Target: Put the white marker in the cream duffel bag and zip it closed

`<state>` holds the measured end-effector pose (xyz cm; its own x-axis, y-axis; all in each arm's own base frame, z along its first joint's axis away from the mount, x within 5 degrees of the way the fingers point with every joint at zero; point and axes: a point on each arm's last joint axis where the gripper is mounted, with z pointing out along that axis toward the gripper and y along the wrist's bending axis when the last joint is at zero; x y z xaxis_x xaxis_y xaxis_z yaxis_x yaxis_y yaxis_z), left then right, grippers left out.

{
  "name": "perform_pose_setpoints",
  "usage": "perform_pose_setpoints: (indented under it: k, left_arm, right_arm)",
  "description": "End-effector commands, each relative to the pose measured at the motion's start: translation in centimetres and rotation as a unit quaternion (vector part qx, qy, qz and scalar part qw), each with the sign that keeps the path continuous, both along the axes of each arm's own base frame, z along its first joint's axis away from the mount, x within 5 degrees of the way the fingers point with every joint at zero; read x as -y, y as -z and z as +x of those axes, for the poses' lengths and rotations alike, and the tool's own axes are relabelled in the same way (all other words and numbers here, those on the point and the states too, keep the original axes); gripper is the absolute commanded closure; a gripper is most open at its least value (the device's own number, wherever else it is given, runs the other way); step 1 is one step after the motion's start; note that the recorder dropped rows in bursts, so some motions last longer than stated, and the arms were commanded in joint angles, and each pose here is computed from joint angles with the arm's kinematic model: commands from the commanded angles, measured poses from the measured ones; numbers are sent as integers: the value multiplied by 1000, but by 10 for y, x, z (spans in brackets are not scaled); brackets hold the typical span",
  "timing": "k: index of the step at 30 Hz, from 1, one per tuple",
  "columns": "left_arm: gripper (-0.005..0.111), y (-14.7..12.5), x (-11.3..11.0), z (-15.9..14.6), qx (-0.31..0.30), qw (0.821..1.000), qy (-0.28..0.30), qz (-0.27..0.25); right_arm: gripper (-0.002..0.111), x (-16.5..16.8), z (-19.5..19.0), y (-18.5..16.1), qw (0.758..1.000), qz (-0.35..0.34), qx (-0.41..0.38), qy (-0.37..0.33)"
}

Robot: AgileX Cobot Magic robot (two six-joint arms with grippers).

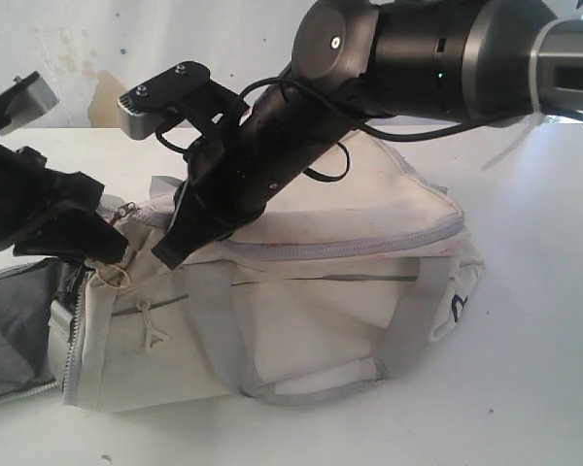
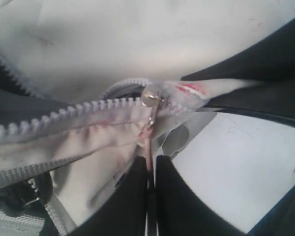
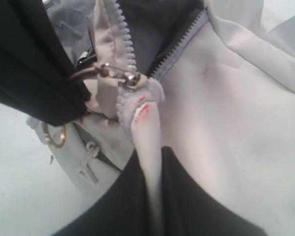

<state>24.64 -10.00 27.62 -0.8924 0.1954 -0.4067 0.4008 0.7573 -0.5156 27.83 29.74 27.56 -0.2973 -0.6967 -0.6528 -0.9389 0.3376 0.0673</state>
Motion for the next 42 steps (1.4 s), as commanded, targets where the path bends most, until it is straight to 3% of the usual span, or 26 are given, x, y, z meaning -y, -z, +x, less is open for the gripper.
perform_pose_setpoints:
  k: [1,6,13,18,23,27,29,32,34,42]
  left_arm:
    - [107,-21,-5,0,-24,999,-8,37]
    - [107,-36,-22,2,-53,996,-33,63]
    - [107,-55,-47,13,-37,993,-93,56]
    - [107,-65,-51,17,-25,993,-107,41]
    - [107,-70,-43,17,-26,995,-101,-14]
    - [107,-71,-42,17,-16,996,-88,-14]
    - [107,-71,-42,17,-15,996,-87,-13]
    - [107,-69,-44,17,-15,996,-87,-5]
    - [107,-69,-45,17,-15,996,-87,3]
    - [107,-66,-48,17,7,998,-60,34]
  right_arm:
    - [108,6,0,1,999,-31,12,-13]
    - [108,11,1,4,997,-70,34,-30]
    - [108,12,1,4,987,-89,86,-102]
    - [108,11,0,2,981,-85,106,-137]
    - [108,6,-2,-1,990,-47,77,-107]
    - [106,6,-3,-1,997,-37,38,-65]
    - [100,6,-3,-1,997,-35,31,-56]
    - [78,6,-2,-1,997,-33,33,-54]
    - [71,6,-2,-1,998,-32,29,-48]
    - [66,13,-7,-19,996,0,-46,78]
